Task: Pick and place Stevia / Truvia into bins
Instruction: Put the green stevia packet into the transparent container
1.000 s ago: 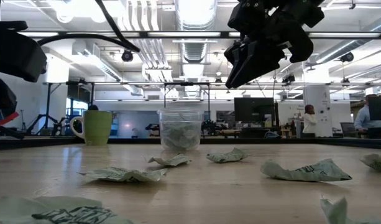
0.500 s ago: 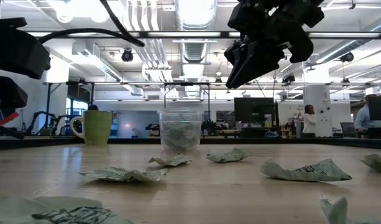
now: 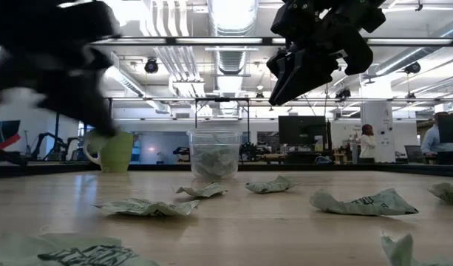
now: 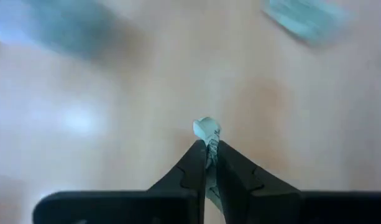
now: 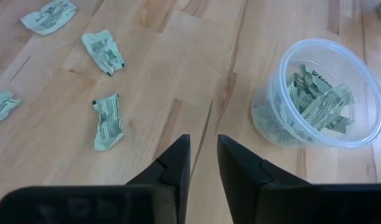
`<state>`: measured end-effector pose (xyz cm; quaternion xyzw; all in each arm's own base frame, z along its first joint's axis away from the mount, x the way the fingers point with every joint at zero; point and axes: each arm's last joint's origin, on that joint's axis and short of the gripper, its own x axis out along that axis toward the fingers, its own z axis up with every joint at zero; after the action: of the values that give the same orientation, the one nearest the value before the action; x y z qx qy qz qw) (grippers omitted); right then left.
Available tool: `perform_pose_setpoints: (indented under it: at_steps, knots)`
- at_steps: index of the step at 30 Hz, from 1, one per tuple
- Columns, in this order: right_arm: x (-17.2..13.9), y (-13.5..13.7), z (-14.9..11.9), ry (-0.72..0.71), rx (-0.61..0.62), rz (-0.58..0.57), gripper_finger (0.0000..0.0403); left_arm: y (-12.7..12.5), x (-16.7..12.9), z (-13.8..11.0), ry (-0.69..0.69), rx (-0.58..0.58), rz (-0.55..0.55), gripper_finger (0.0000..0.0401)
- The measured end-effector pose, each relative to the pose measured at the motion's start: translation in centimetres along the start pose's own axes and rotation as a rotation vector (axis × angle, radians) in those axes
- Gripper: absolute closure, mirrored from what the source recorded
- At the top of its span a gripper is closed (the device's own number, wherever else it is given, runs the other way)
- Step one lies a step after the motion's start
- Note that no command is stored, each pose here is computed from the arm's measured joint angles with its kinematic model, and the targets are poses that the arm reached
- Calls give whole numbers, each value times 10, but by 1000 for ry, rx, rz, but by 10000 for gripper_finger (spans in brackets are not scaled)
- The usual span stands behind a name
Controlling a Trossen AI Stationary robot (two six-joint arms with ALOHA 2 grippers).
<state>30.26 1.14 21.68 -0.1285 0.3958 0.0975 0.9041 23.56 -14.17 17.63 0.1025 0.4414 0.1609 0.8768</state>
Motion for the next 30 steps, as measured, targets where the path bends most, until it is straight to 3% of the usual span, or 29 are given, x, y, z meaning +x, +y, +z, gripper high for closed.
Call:
perform_pose_setpoints:
  at_steps: [4,9,19,26,30]
  knots:
    - [0,0,0,0,0,0,334,25,10,16,-121,99,263,388]
    - [0,0,0,0,0,-1,335,61,34,41,-114,152,356,388]
    - [0,0,-1,3,-10,0,335,113,63,77,-215,199,262,388]
    - [2,1,-4,12,-30,2,335,132,78,79,-245,211,56,388]
    - [2,1,-4,14,-30,3,335,138,84,77,-247,202,24,388]
